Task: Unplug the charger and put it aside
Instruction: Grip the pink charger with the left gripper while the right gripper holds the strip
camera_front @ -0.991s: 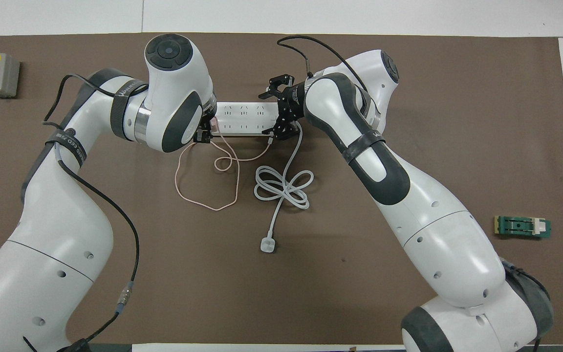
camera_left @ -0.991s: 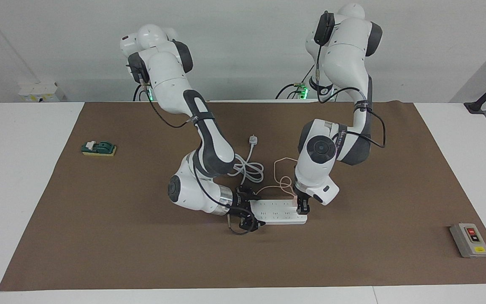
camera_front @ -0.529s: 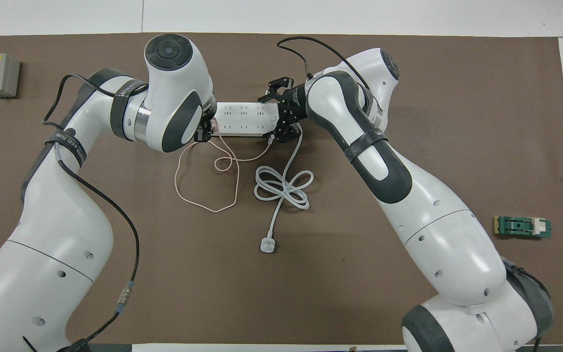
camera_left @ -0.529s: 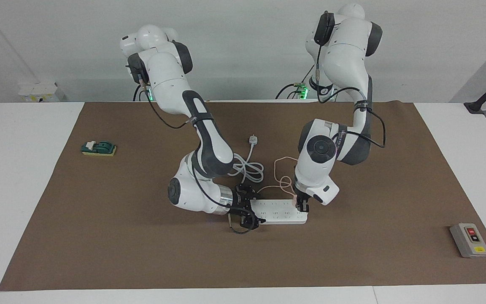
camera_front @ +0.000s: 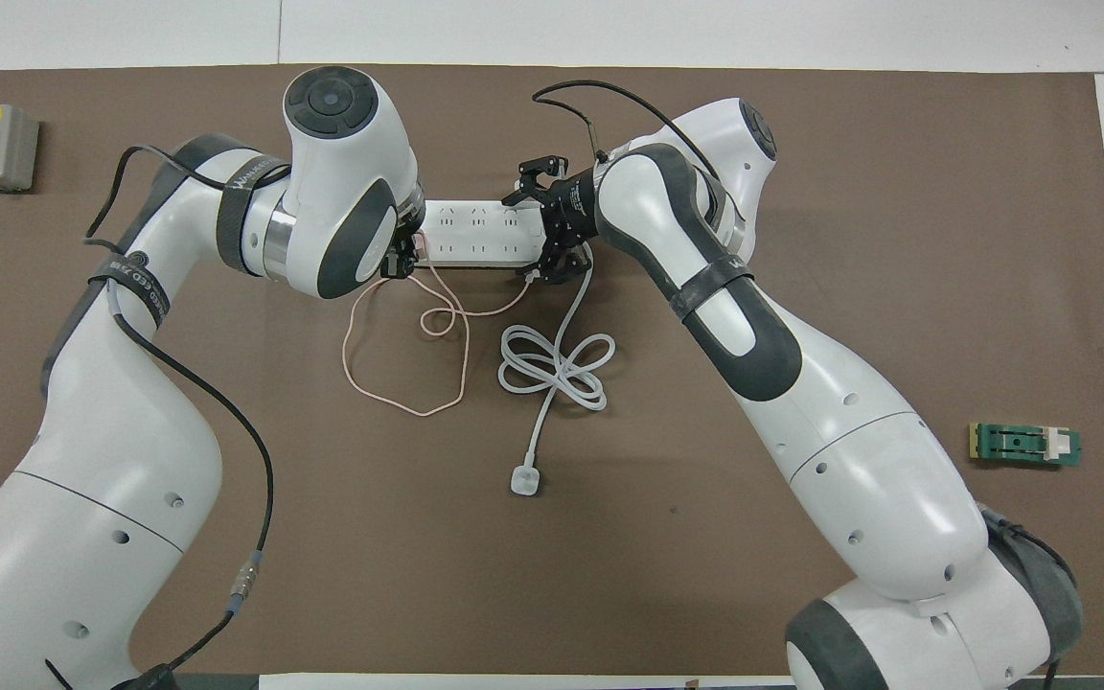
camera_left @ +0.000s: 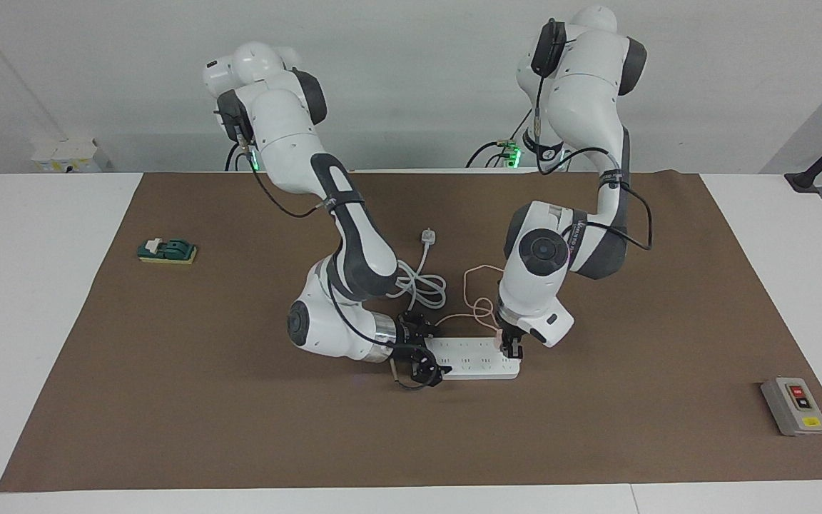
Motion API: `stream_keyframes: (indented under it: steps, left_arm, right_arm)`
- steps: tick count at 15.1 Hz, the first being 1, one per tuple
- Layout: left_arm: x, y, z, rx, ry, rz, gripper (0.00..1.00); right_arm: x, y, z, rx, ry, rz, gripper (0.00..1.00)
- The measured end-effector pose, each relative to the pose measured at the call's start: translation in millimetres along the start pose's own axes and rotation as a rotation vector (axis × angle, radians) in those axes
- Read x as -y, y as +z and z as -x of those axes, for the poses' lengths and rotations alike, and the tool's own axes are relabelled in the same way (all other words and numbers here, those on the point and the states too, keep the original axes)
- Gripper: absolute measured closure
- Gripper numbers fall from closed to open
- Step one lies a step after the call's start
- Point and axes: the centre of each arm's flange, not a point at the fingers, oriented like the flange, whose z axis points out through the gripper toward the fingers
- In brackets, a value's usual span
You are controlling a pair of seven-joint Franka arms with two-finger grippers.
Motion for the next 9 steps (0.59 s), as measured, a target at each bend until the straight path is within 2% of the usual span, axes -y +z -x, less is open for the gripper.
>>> stream_keyframes:
  steps: [3, 9]
  left_arm:
    - [0.0, 0.0, 0.0, 0.0, 0.0, 0.0, 0.71]
    - [0.0, -0.1, 0.2, 0.0, 0.002, 0.0, 0.71]
  right_arm:
    - [2.7, -5.0, -6.4, -0.024, -0.01, -0.015, 0.0]
    - [3.1, -5.0, -7.5, -0.026, -0.01, -0.017, 0.0]
